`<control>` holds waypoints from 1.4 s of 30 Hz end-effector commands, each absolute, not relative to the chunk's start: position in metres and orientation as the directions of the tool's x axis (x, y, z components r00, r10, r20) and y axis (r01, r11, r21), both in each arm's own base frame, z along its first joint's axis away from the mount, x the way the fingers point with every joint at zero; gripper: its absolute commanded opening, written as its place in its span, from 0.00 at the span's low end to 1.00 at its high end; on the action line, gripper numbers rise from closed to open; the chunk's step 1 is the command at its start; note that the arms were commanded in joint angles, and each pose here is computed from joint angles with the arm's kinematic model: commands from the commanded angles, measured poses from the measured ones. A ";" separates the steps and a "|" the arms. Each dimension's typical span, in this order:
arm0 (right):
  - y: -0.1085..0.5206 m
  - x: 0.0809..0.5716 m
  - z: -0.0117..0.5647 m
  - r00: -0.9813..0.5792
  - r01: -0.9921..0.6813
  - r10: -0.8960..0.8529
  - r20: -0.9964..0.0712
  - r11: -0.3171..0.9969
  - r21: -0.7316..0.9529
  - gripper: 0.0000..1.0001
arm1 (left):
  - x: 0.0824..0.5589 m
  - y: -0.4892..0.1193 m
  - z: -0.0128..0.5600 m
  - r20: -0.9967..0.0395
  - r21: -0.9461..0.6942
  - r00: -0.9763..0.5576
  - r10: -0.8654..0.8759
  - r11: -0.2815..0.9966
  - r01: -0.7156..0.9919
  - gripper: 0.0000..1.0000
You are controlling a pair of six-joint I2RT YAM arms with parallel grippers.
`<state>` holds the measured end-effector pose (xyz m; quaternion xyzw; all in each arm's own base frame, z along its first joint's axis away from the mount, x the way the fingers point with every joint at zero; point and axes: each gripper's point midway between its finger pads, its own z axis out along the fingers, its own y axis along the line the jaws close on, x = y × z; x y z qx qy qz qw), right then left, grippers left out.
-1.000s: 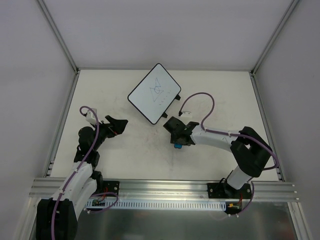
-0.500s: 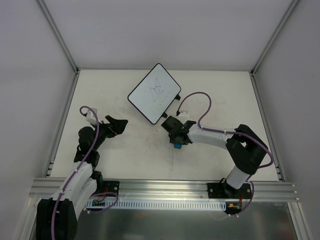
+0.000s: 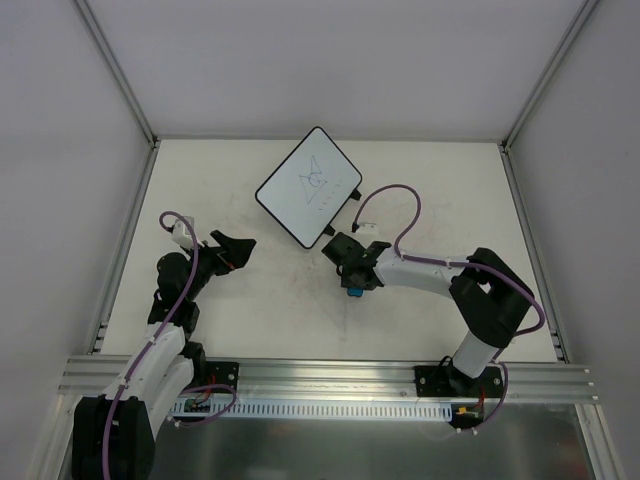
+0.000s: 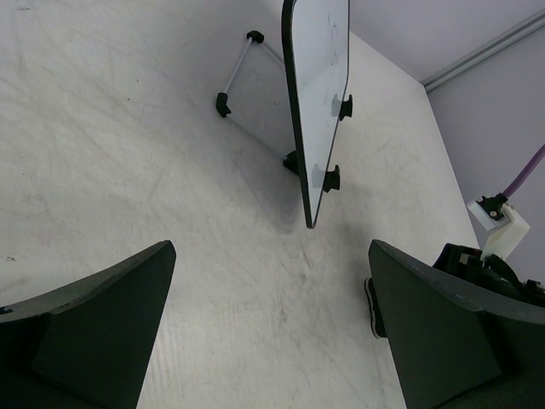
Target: Erase the whiteboard
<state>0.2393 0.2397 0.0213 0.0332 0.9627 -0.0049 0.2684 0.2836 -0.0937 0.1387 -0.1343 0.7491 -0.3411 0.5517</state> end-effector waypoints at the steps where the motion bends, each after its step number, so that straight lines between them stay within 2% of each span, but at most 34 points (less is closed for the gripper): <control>1: 0.245 0.250 0.042 -0.821 0.056 0.056 -0.569 0.998 0.018 0.17 | 0.291 -0.090 0.157 -0.758 -0.642 -0.307 -0.576 0.741 0.196 0.99; 5: 0.253 0.260 0.064 -0.794 -0.001 0.015 -0.607 1.000 0.026 0.16 | 0.291 -0.090 0.158 -0.759 -0.641 -0.305 -0.575 0.740 0.201 0.99; 7: 0.258 0.267 0.073 -0.780 -0.045 -0.028 -0.625 0.999 0.011 0.09 | 0.290 -0.092 0.158 -0.759 -0.642 -0.310 -0.573 0.738 0.206 0.99; 12: 0.278 0.291 0.110 -0.722 -0.124 -0.087 -0.686 0.992 0.004 0.00 | 0.290 -0.093 0.160 -0.766 -0.636 -0.303 -0.568 0.737 0.228 0.99; 17: 0.291 0.324 0.149 -0.674 -0.203 -0.127 -0.727 0.979 0.018 0.00 | 0.291 -0.091 0.156 -0.767 -0.633 -0.299 -0.568 0.745 0.211 0.99; 23: 0.313 0.376 0.194 -0.672 -0.305 -0.031 -0.740 0.922 0.238 0.00 | 0.292 -0.090 0.156 -0.768 -0.633 -0.287 -0.572 0.745 0.211 0.99; 29: 0.322 0.424 0.211 -0.623 -0.395 -0.077 -0.779 0.890 0.228 0.00 | 0.302 -0.093 0.165 -0.757 -0.650 -0.285 -0.589 0.725 0.227 0.99; 30: 0.335 0.430 0.229 -0.603 -0.450 -0.073 -0.794 0.853 0.263 0.00 | 0.304 -0.094 0.168 -0.755 -0.653 -0.278 -0.593 0.719 0.239 0.99; 31: 0.334 0.443 0.216 -0.615 -0.442 -0.080 -0.785 0.859 0.259 0.00 | 0.305 -0.095 0.170 -0.754 -0.655 -0.276 -0.596 0.713 0.250 0.99; 37: 0.333 0.490 0.227 -0.581 -0.435 -0.027 -0.814 0.855 0.282 0.00 | 0.320 -0.101 0.184 -0.753 -0.657 -0.249 -0.608 0.688 0.307 0.99; 42: 0.332 0.506 0.218 -0.551 -0.455 -0.035 -0.834 0.850 0.265 0.00 | 0.339 -0.111 0.189 -0.759 -0.649 -0.268 -0.593 0.667 0.365 0.99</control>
